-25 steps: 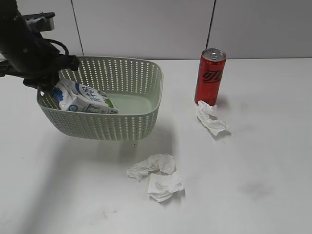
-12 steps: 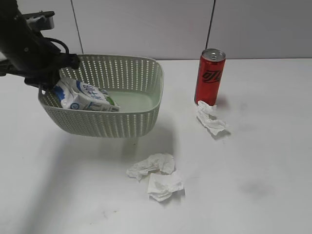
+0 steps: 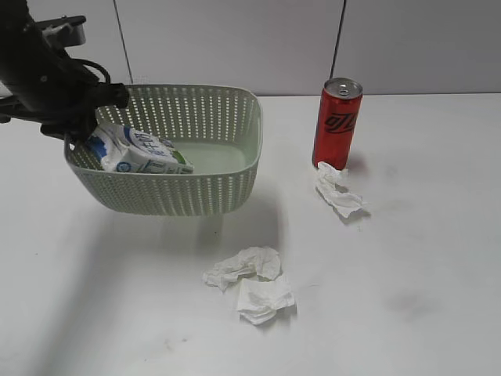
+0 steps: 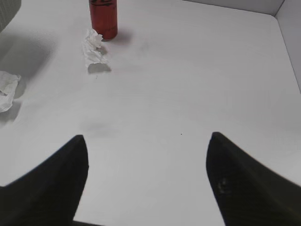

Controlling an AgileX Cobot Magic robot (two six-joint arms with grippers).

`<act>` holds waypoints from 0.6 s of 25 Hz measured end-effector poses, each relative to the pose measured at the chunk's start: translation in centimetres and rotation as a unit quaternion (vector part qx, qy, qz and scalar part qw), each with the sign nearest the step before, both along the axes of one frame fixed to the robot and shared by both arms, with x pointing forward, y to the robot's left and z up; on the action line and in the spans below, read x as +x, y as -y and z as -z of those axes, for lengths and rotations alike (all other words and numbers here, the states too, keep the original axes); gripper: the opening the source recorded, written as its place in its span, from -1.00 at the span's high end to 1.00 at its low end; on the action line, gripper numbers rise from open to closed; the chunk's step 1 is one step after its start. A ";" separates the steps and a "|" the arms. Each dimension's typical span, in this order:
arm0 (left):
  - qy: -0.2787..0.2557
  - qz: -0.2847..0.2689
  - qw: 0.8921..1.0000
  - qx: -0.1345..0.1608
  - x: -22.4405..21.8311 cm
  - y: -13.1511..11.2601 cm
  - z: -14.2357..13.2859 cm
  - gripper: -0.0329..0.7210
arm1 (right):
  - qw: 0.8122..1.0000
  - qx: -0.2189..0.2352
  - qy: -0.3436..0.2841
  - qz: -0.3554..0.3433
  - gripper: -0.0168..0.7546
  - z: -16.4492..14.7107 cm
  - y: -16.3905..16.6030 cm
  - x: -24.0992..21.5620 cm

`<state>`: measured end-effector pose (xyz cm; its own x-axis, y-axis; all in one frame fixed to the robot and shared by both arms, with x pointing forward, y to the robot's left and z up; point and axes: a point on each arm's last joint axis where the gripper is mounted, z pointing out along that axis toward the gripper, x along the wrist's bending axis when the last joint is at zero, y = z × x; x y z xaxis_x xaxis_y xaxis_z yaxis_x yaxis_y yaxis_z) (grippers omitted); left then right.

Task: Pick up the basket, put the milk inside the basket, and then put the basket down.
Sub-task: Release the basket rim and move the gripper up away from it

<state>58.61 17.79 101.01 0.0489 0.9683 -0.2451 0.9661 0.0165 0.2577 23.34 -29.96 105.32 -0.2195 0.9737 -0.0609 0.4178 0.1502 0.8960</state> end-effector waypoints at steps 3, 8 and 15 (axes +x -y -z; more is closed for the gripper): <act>0.005 -0.004 1.000 -0.002 0.1 0.0 0.0 0.91 | 1.000 0.000 0.000 0.028 -0.58 0.0 0.0 0.0; 0.021 -0.013 1.000 -0.008 0.4 0.1 -0.1 0.91 | 0.997 0.000 0.000 0.073 -0.58 0.0 -0.1 0.0; 0.017 -0.042 0.999 -0.027 1.9 0.7 2.6 0.91 | 0.997 0.000 0.000 0.078 -0.58 0.0 -0.1 0.0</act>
